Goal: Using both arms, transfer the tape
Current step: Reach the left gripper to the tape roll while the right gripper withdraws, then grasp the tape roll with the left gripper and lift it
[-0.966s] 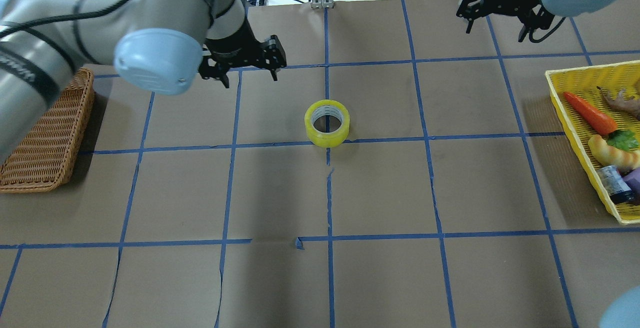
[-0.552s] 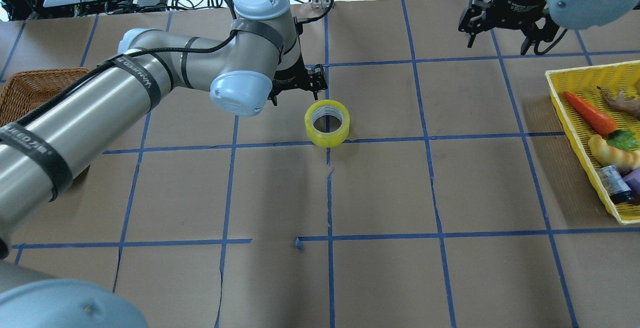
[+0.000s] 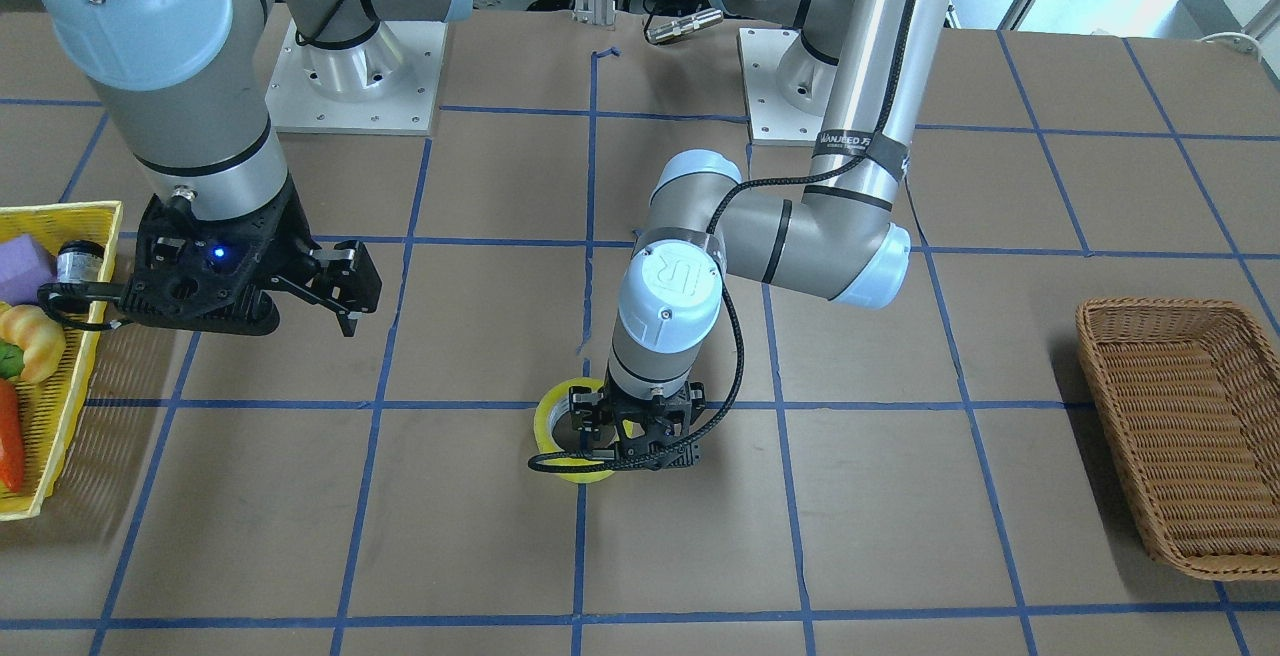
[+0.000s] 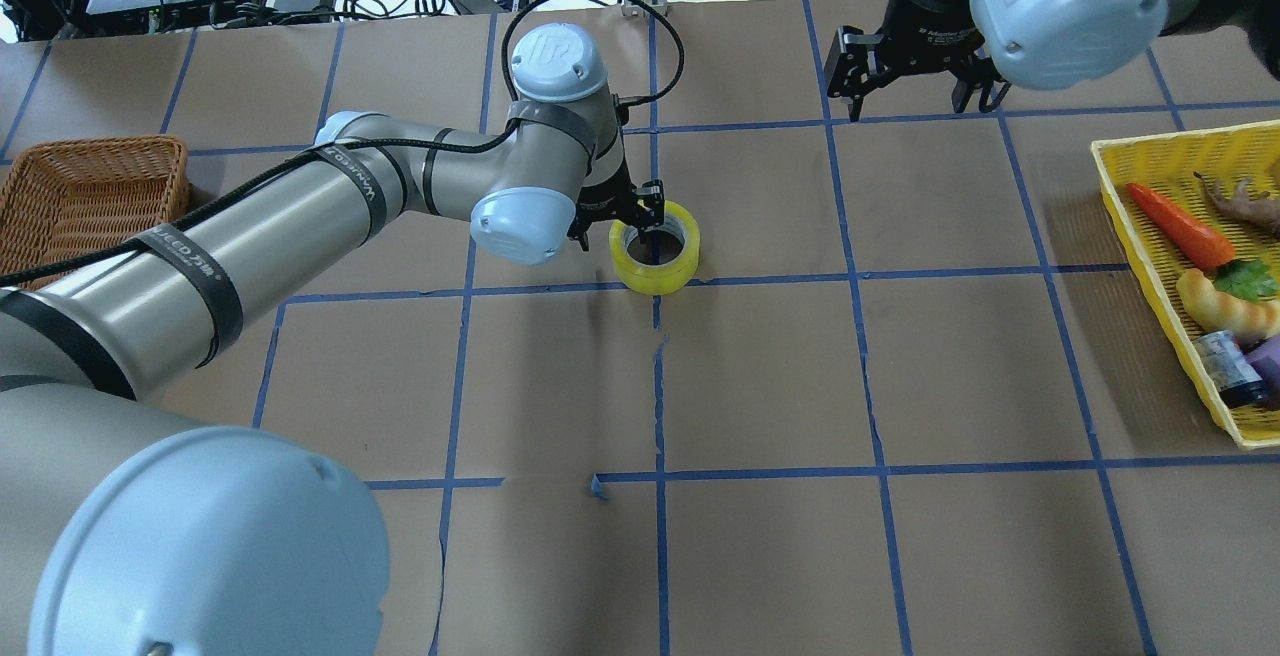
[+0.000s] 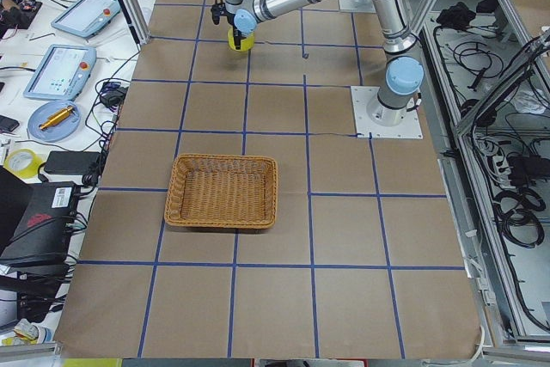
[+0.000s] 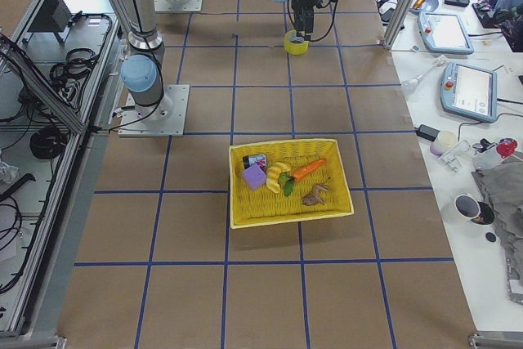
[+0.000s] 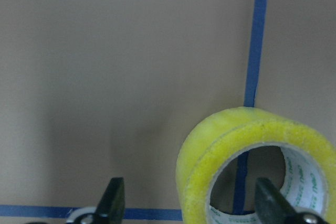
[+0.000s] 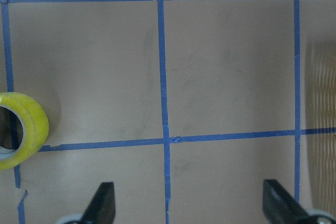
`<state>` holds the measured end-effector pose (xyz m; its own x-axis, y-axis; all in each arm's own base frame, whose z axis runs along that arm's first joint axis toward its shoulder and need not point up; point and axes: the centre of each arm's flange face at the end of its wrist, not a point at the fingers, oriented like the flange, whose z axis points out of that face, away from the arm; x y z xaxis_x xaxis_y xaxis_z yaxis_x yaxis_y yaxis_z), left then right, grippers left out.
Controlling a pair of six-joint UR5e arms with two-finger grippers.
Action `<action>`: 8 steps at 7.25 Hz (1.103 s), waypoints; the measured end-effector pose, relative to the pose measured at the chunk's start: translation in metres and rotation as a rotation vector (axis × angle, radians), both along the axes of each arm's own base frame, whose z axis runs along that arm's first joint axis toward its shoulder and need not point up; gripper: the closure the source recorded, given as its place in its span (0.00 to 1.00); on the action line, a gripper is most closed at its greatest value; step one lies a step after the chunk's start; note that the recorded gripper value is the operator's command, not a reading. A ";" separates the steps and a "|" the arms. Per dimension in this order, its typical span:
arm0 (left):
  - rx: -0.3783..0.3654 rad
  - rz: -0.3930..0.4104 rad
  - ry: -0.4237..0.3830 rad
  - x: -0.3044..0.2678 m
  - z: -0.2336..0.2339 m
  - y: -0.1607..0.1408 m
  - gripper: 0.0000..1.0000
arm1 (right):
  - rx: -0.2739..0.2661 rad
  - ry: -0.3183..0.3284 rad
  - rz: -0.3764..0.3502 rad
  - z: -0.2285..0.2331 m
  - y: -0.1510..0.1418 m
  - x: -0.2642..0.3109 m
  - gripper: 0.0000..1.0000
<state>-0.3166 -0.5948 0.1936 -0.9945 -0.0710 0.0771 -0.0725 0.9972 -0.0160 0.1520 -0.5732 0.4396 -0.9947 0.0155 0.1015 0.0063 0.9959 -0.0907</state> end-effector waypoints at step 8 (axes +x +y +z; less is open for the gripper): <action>-0.056 -0.009 -0.002 0.176 0.113 -0.034 0.99 | -0.033 -0.046 -0.020 0.031 0.012 -0.025 0.00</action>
